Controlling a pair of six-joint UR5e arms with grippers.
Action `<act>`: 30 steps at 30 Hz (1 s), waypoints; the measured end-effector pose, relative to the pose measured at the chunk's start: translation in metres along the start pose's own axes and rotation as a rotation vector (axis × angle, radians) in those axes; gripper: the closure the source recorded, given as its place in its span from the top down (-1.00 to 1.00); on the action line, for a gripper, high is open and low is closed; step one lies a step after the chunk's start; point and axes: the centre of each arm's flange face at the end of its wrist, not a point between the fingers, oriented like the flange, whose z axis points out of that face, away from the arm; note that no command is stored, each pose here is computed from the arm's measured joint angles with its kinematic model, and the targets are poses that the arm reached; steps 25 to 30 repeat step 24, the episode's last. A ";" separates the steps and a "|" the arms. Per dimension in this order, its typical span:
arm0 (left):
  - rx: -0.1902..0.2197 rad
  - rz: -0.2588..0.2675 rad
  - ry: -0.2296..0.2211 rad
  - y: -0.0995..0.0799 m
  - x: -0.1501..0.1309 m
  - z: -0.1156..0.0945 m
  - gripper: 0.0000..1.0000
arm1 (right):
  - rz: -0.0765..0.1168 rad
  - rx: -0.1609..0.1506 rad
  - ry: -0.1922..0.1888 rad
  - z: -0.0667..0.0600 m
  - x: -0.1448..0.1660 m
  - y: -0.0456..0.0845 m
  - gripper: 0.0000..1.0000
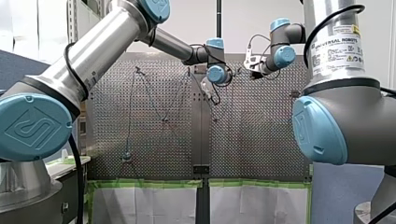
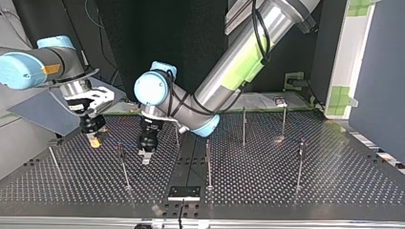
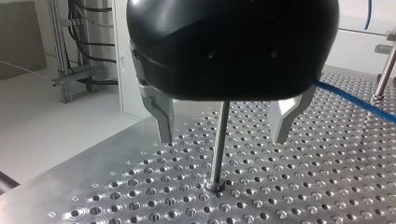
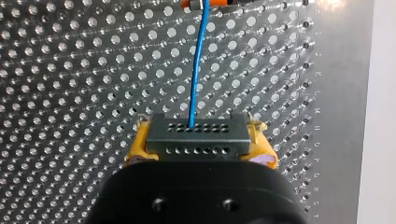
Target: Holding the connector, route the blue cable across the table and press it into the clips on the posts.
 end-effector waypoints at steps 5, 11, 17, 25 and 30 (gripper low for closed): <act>0.000 0.000 0.000 0.000 0.000 0.000 1.00 | 0.000 0.000 0.000 0.000 0.000 0.000 -1.00; 0.000 0.000 0.000 0.000 0.000 0.000 1.00 | 0.000 0.000 0.000 0.000 0.000 0.000 -1.00; 0.000 0.000 0.000 0.000 0.000 0.000 1.00 | 0.000 0.000 0.000 0.000 0.000 0.000 -1.00; 0.000 0.000 0.000 0.000 0.000 0.000 1.00 | 0.000 0.000 0.000 0.000 0.000 0.000 -1.00; 0.000 0.000 0.000 0.000 0.000 0.000 1.00 | 0.000 0.000 0.000 0.000 0.000 0.000 -1.00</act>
